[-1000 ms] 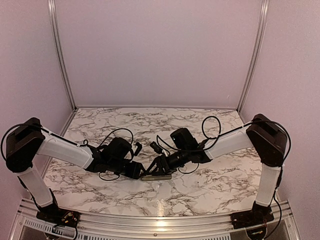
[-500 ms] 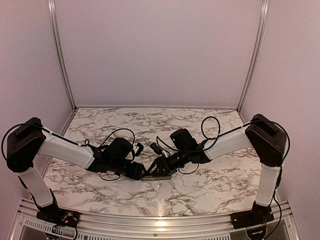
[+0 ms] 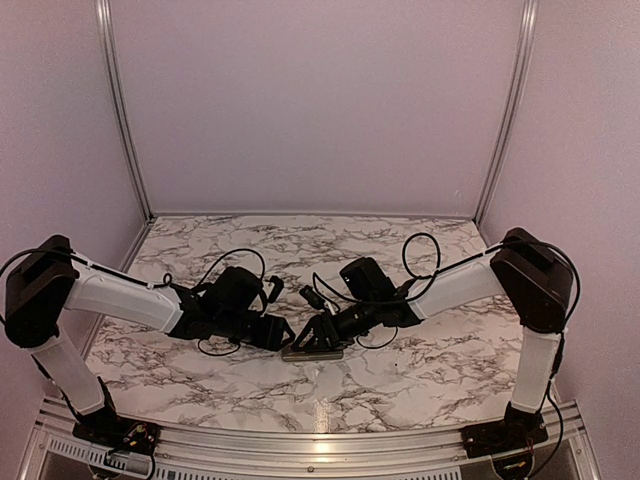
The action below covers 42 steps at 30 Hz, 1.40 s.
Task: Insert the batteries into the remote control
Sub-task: Press the battery cover onto the remote control.
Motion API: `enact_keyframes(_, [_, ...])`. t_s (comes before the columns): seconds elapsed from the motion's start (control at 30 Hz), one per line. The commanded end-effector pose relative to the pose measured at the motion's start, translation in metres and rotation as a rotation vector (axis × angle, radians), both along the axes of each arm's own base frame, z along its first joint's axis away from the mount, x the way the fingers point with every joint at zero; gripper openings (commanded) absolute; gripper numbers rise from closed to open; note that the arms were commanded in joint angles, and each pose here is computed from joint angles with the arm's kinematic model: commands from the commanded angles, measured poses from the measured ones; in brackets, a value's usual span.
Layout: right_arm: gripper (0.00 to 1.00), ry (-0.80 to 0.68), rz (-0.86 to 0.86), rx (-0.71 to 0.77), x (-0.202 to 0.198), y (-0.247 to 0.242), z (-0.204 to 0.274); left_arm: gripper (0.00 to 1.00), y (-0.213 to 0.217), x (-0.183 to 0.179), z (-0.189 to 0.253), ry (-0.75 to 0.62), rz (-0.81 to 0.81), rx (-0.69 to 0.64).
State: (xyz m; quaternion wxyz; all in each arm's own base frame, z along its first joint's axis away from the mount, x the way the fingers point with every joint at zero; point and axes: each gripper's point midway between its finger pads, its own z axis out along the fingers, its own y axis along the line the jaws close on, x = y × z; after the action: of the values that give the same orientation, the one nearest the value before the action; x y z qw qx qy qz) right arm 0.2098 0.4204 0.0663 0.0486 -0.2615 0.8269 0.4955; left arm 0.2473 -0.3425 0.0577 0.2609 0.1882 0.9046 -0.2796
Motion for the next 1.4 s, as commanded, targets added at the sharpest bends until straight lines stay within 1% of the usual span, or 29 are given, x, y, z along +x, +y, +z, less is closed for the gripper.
enact_keyframes(0.0, [0.60, 0.028, -0.052, -0.081, 0.005, -0.008, -0.025, 0.56, 0.000, 0.001, -0.008, 0.040, 0.024, 0.013])
enact_keyframes(0.17, [0.60, 0.044, -0.067, -0.091, 0.006, -0.010, -0.028, 0.52, 0.000, -0.001, -0.020, 0.076, 0.027, 0.033])
enact_keyframes(0.43, [0.61, 0.052, -0.079, -0.101, 0.007, -0.012, -0.032, 0.46, 0.000, 0.000, -0.029, 0.091, 0.029, 0.064])
enact_keyframes(0.7, [0.60, 0.060, -0.083, -0.101, 0.008, -0.013, -0.034, 0.45, -0.005, -0.003, -0.025, 0.088, 0.005, 0.055])
enact_keyframes(0.87, [0.60, 0.063, -0.086, -0.100, 0.007, -0.013, -0.035, 0.45, 0.003, -0.008, -0.032, 0.098, 0.007, 0.113])
enact_keyframes(1.37, [0.60, 0.071, -0.097, -0.104, 0.009, -0.018, -0.038, 0.31, 0.017, -0.014, -0.047, 0.125, 0.017, 0.181])
